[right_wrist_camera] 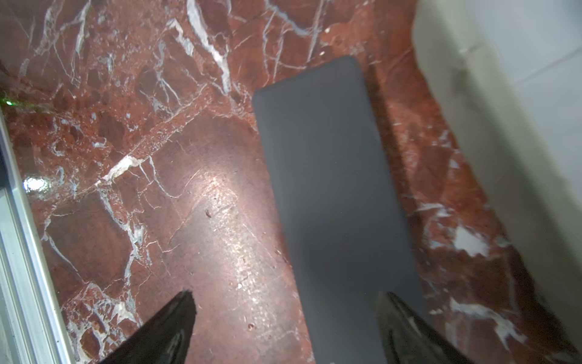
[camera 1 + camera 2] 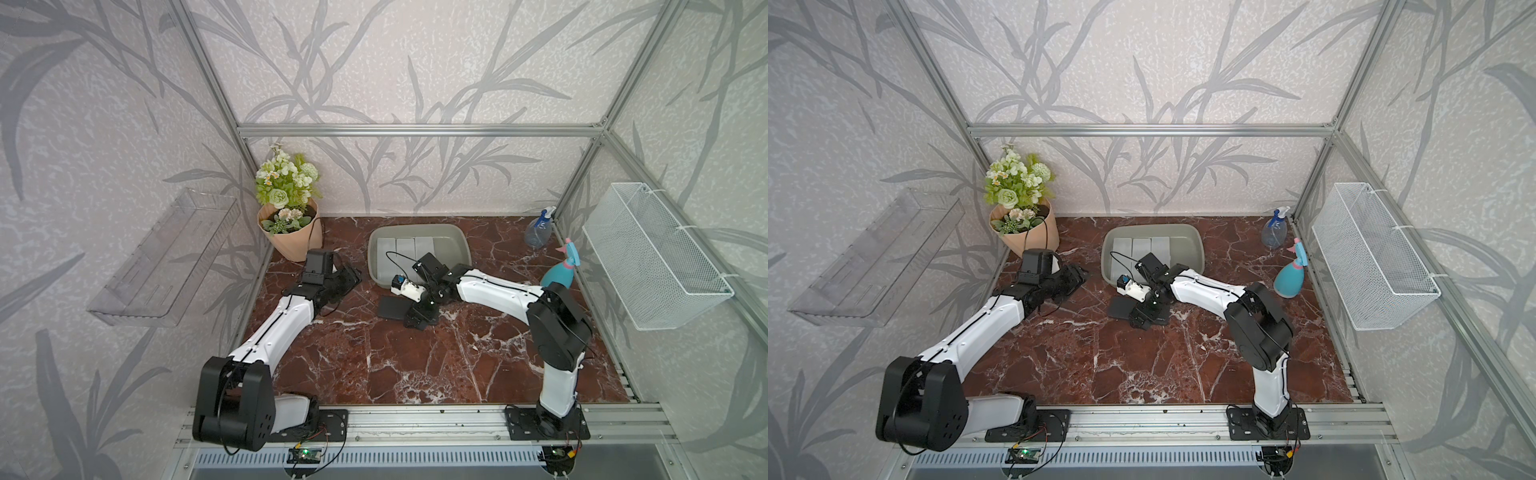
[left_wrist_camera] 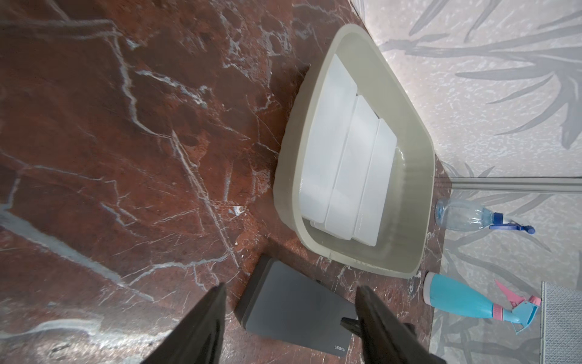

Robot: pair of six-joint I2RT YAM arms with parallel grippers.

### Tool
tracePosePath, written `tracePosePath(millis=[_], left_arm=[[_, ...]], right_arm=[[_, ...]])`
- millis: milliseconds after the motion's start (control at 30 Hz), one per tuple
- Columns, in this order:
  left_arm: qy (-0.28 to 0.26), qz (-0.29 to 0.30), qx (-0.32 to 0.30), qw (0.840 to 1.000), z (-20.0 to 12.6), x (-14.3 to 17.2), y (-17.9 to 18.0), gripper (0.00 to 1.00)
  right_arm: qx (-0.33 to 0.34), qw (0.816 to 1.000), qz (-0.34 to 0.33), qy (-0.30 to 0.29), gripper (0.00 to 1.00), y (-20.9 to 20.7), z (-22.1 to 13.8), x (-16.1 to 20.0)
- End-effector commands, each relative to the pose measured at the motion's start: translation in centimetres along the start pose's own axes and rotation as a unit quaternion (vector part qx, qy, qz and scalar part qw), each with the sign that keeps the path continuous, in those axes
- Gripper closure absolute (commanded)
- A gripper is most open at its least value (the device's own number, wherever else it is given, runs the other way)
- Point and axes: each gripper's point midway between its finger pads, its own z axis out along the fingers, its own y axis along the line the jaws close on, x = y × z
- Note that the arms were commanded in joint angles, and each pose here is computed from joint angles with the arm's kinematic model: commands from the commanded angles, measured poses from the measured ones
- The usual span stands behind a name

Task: Put the pencil case into the storage box
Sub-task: Pick up the pencil case from the center of the board.

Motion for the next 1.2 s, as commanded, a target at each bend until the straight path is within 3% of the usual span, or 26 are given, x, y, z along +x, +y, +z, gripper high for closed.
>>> tracePosePath(millis=[0, 367, 800, 967, 1167], left_arm=[[-0.010, -0.021, -0.005, 1.000, -1.3, -0.4, 1.5, 0.30], [-0.002, -0.047, -0.001, 0.999, -1.5, 1.3, 3.6, 0.29], [-0.002, -0.049, 0.001, 0.999, -1.4, 1.6, 4.0, 0.28], [-0.009, -0.049, 0.004, 0.999, -1.4, 1.2, 3.7, 0.28], [-0.010, -0.047, 0.002, 0.999, -1.6, 1.3, 3.9, 0.27]], right_arm=[[0.018, 1.000, 0.004, 0.010, 0.06, -0.6, 1.2, -0.6], [0.093, 0.995, -0.009, 0.031, 0.05, -3.4, 2.7, -0.9], [0.094, 0.992, -0.013, 0.080, 0.04, -3.3, 5.0, 2.1], [0.103, 0.991, -0.005, 0.090, 0.14, -3.3, 5.0, 2.8], [0.114, 0.990, -0.005, 0.078, 0.38, -1.8, 2.7, 2.2]])
